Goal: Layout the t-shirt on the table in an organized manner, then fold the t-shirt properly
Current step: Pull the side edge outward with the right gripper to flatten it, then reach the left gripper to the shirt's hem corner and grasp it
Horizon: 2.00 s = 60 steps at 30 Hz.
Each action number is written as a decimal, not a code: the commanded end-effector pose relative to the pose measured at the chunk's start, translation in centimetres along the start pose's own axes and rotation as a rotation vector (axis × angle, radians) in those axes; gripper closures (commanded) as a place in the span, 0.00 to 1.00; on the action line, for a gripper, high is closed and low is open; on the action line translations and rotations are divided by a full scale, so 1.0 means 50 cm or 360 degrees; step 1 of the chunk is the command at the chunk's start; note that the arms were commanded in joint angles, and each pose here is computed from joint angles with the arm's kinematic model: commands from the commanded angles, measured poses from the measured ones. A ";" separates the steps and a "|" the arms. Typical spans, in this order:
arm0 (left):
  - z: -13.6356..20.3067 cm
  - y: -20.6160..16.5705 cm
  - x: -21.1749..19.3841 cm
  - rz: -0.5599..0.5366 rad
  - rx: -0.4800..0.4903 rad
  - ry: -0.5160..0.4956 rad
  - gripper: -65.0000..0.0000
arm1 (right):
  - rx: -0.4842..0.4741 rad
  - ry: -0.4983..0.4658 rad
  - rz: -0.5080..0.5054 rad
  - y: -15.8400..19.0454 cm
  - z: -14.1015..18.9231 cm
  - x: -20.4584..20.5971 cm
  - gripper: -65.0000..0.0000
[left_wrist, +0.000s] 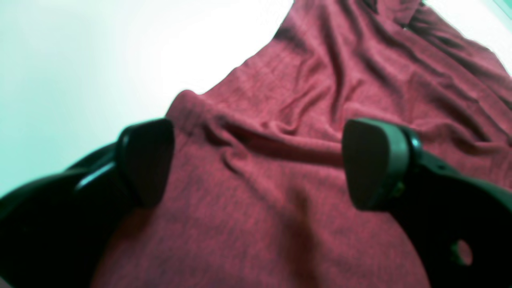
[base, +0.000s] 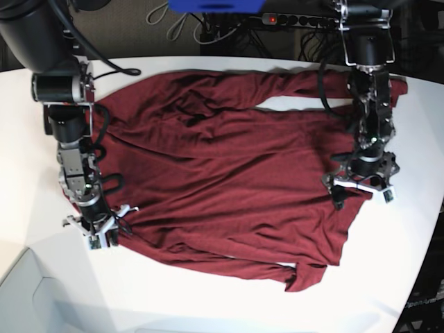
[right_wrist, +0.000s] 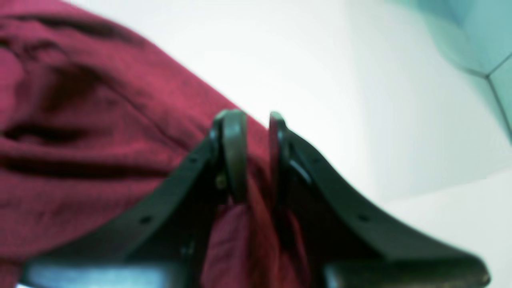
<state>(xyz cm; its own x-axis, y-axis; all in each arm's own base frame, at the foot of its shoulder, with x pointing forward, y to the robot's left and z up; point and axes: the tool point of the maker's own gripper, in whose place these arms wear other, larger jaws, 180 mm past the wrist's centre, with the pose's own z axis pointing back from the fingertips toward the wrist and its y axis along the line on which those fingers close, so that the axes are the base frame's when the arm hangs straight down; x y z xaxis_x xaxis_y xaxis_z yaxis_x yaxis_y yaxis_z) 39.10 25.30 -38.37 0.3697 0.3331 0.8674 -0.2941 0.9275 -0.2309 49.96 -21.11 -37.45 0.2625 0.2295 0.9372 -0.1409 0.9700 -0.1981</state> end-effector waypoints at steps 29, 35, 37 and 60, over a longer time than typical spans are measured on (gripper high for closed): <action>-0.228 -0.203 0.085 -0.0341 -0.0115 0.0138 0.00 | -0.0036 0.0237 0.0148 0.080 0.307 -0.068 0.82; -0.226 -0.179 0.040 -0.0595 -0.0108 0.0125 0.00 | -0.0045 0.0220 0.0167 0.077 0.328 -0.061 0.82; -0.221 -0.152 0.009 -0.0631 -0.0080 0.0181 0.00 | -0.0091 0.0212 0.0157 0.057 0.336 -0.056 0.82; -0.219 -0.088 0.159 -0.0300 -0.0027 -0.0092 0.00 | -0.0109 0.0212 0.0160 0.051 0.353 -0.057 0.82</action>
<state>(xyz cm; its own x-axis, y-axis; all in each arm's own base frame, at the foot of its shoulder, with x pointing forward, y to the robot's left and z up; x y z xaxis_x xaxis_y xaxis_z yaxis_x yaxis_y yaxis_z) 50.80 24.56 -39.19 0.4584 0.1621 0.8738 -0.2062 0.9758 -0.0729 31.07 -20.41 -37.39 0.4332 0.3228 0.8415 -0.1266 0.9462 -0.2978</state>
